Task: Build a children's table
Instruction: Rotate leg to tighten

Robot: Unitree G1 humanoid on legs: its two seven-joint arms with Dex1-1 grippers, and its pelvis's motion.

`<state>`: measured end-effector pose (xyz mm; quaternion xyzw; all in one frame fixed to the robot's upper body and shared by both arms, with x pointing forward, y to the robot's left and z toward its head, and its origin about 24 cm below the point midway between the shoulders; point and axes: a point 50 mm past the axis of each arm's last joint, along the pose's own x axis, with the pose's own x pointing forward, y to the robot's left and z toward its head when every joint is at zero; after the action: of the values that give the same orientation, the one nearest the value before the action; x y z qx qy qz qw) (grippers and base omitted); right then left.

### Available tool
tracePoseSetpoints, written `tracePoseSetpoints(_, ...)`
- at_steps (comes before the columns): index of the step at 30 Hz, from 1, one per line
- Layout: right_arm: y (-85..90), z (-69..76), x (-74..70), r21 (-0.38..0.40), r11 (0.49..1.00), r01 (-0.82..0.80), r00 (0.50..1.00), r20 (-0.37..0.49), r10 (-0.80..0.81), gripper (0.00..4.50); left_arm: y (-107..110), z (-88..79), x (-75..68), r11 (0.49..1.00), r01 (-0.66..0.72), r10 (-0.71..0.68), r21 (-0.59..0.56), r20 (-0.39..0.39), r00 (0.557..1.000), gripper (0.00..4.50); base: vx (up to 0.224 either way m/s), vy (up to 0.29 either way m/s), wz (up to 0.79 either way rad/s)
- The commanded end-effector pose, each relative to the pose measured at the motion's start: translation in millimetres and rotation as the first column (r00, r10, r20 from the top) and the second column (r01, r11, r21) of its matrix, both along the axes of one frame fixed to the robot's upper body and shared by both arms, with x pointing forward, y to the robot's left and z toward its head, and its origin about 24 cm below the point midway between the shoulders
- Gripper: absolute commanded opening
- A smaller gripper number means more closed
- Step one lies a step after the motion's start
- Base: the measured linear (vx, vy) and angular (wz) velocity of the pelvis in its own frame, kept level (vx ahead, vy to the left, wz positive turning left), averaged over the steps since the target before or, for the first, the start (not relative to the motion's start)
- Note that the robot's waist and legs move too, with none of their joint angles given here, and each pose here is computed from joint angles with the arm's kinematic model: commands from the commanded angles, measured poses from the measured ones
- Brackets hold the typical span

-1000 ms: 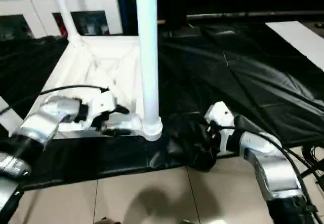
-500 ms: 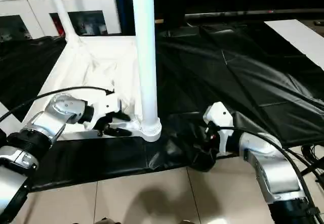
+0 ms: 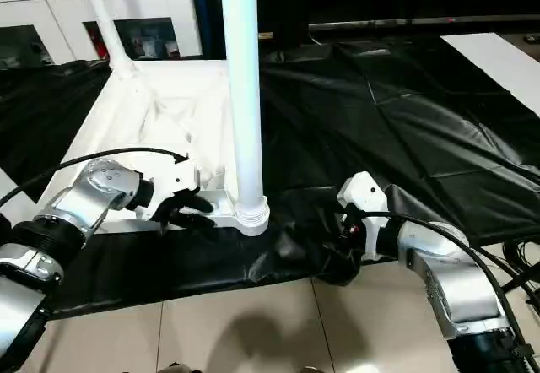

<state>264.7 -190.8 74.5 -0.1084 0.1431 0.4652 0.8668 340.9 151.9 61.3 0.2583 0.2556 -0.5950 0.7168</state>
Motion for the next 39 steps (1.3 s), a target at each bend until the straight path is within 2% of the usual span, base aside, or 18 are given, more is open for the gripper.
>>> tracePoseSetpoints(1, -0.5, 3.0, 1.5, -0.018, 1.000, -0.016, 1.000, 0.010, 0.017, 2.98, 2, 2.7, 1.8, 1.000, -0.012, 0.012, 0.004, 0.010, 1.000, 1.00, 0.000, 0.000, 0.00)
tracePoseSetpoints(12, -1.6, -0.3, 1.6, -0.025, 0.999, -0.031, 1.000, -0.002, 0.031, 2.98, 3, 8.6, 0.2, 0.994, -0.018, 0.018, -0.110, 0.001, 1.000, 0.08, 0.000, 0.000, 0.00)
tracePoseSetpoints(15, -0.4, -1.2, 0.7, -0.020, 0.999, -0.037, 0.999, -0.005, 0.037, 2.98, 3, 9.1, -1.9, 0.992, -0.009, 0.008, -0.127, -0.015, 1.000, 0.08, 0.000, 0.000, 0.00)
tracePoseSetpoints(16, 2.1, -1.9, 1.5, 0.009, 1.000, -0.024, 1.000, -0.004, 0.024, 2.98, -2, 5.4, -8.2, 0.989, -0.023, 0.015, -0.147, -0.054, 0.998, 0.08, 0.000, 0.000, 0.00)
tracePoseSetpoints(19, 4.2, -2.9, 4.7, 0.033, 0.999, 0.010, 1.000, 0.003, -0.010, 2.98, -9, -0.2, -14.4, 0.985, -0.059, 0.046, -0.160, -0.084, 0.995, 0.08, 0.000, 0.000, 0.00)
tracePoseSetpoints(24, 7.8, -11.5, 16.6, 0.059, 0.989, 0.133, 0.991, 0.014, -0.134, 2.98, -25, -13.5, -23.5, 0.976, -0.165, 0.162, -0.145, -0.036, 0.986, 0.08, 0.000, 0.000, 0.00)
tracePoseSetpoints(27, 9.1, -13.3, 17.8, 0.068, 0.986, 0.150, 0.989, 0.006, -0.151, 2.98, -29, -13.3, -28.7, 0.976, -0.160, 0.157, -0.149, -0.031, 0.987, 0.08, 0.000, 0.000, 0.00)
tracePoseSetpoints(28, 10.9, -16.3, 17.6, 0.073, 0.986, 0.152, 0.988, -0.005, -0.152, 2.98, -36, -13.4, -36.2, 0.977, -0.136, 0.133, -0.166, -0.030, 0.991, 0.08, 0.000, 0.000, 0.00)
tracePoseSetpoints(30, 11.8, -19.3, 16.8, 0.070, 0.987, 0.146, 0.989, -0.013, -0.146, 2.98, -40, -12.4, -41.7, 0.975, -0.118, 0.117, -0.190, -0.017, 0.993, 0.08, 0.000, 0.000, 0.00)
tracePoseSetpoints(35, 10.7, -21.5, 15.6, 0.073, 0.987, 0.144, 0.989, -0.022, -0.143, 2.98, -40, -8.8, -40.3, 0.970, -0.061, 0.077, -0.236, 0.058, 0.995, 0.08, 0.000, 0.000, 0.00)
tracePoseSetpoints(36, 10.3, -22.1, 15.2, 0.073, 0.987, 0.145, 0.989, -0.023, -0.144, 2.98, -38, -8.2, -38.9, 0.971, -0.059, 0.078, -0.234, 0.072, 0.994, 0.47, 0.000, 0.000, 0.00)
tracePoseSetpoints(39, 9.9, -23.0, 14.0, 0.073, 0.987, 0.144, 0.990, -0.026, -0.142, 2.98, -35, -6.6, -36.1, 0.969, -0.079, 0.099, -0.232, 0.073, 0.992, 0.61, 0.000, 0.000, 0.00)
